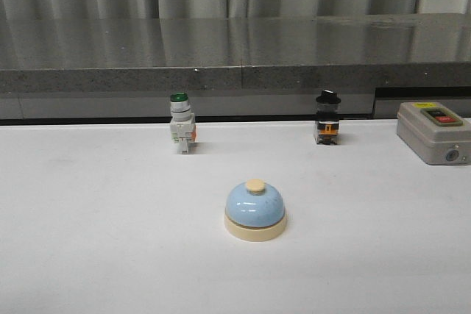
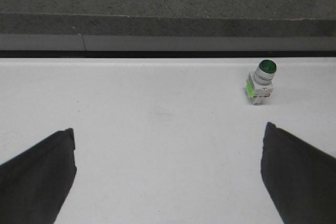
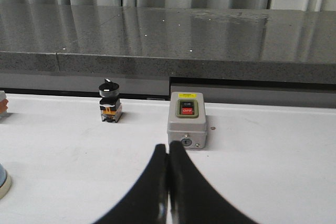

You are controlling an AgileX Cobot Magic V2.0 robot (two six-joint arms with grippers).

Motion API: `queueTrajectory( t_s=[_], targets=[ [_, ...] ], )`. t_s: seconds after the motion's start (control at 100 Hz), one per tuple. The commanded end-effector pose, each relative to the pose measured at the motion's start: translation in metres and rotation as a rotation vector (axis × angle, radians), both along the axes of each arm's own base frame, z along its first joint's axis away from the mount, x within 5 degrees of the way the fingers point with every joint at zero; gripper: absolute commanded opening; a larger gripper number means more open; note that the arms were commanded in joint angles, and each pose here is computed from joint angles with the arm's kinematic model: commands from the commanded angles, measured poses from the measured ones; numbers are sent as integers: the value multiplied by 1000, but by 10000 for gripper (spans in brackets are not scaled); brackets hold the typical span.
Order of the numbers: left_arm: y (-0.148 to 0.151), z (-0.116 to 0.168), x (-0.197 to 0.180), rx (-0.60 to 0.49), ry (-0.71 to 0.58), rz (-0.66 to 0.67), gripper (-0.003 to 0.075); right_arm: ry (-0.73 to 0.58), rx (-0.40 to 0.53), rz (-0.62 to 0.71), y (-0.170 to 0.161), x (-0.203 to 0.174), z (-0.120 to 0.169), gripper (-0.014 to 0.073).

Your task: Place and press bell with both arms

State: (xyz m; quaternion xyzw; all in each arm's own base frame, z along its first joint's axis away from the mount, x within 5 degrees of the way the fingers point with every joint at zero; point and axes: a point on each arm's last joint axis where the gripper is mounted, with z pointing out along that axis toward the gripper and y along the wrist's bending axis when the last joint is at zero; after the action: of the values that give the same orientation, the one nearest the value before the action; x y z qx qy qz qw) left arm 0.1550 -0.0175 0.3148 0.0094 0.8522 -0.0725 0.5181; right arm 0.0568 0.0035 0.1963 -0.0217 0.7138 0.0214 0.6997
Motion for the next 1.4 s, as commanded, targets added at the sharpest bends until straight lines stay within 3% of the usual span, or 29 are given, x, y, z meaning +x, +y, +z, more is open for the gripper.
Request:
queueTrajectory(
  t_s=[0.0,0.23,0.37,0.47,0.72,1.39],
  targets=[
    [4,14,-20,-25,-135,29,679,-120,-4,-5,0,-3,14,-60],
    [5,10,-65,-33,-199,12,673,-120,-4,-5,0,-3,14,-60],
    [6,13,-83,-35,-256,7,592,-120,-4,-5,0,-3,14,-60],
    [6,15,-89,-37,-287,7,465,-120,-4,-5,0,-3,14,-60],
    [6,16,-90,-38,-299,8,-14,-120,-4,-5,0,-3,14,-60],
    [6,16,-90,-36,-297,8,-20,-120,-4,-5,0,-3,14,-60]
  ],
)
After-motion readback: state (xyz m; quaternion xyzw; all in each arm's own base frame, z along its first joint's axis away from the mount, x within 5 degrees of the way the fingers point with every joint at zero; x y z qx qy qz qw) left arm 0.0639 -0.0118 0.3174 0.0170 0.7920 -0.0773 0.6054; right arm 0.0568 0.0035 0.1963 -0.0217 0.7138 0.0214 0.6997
